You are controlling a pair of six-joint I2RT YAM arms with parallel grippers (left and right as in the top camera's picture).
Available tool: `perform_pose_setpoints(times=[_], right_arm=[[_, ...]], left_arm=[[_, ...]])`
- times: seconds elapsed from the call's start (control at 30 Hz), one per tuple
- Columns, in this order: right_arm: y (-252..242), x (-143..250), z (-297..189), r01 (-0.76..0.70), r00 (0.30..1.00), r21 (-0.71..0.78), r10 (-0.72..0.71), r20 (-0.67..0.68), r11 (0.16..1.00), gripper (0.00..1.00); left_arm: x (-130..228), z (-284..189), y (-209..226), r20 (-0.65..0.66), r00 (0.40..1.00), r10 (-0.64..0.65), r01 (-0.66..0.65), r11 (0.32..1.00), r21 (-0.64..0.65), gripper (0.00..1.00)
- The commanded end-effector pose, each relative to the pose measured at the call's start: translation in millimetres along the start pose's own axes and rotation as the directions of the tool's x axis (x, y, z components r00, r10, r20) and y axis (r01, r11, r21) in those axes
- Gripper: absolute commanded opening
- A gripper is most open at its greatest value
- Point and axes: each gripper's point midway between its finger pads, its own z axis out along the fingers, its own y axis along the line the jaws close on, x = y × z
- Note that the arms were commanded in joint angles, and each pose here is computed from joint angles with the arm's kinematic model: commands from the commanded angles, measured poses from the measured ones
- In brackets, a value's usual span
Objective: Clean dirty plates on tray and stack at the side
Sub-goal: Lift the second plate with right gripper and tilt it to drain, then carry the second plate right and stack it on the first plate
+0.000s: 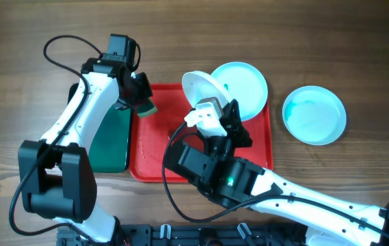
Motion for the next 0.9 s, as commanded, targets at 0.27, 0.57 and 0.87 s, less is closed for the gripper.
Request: perform_pose_setpoints(times=[0.27, 0.57, 0.87], right_arm=[[26, 18, -4, -0.139, 0.988, -0.17, 0.125, -0.091, 0.976, 0.04], [22, 100, 46, -0.637, 0.644, -0.267, 0.309, -0.699, 0.723, 0.04], [-93, 203, 137, -0.816, 0.234, 0.18, 0.598, -0.766, 0.55, 0.04]], left_arm=[[-3, -2, 0, 0.014, 1.0, -0.008, 0.008, 1.0, -0.004, 0.04], [-2, -2, 1, 0.008, 1.0, -0.006, 0.006, 1.0, -0.007, 0.04], [-1, -2, 1, 0.004, 1.0, -0.006, 0.006, 1.0, -0.009, 0.04]])
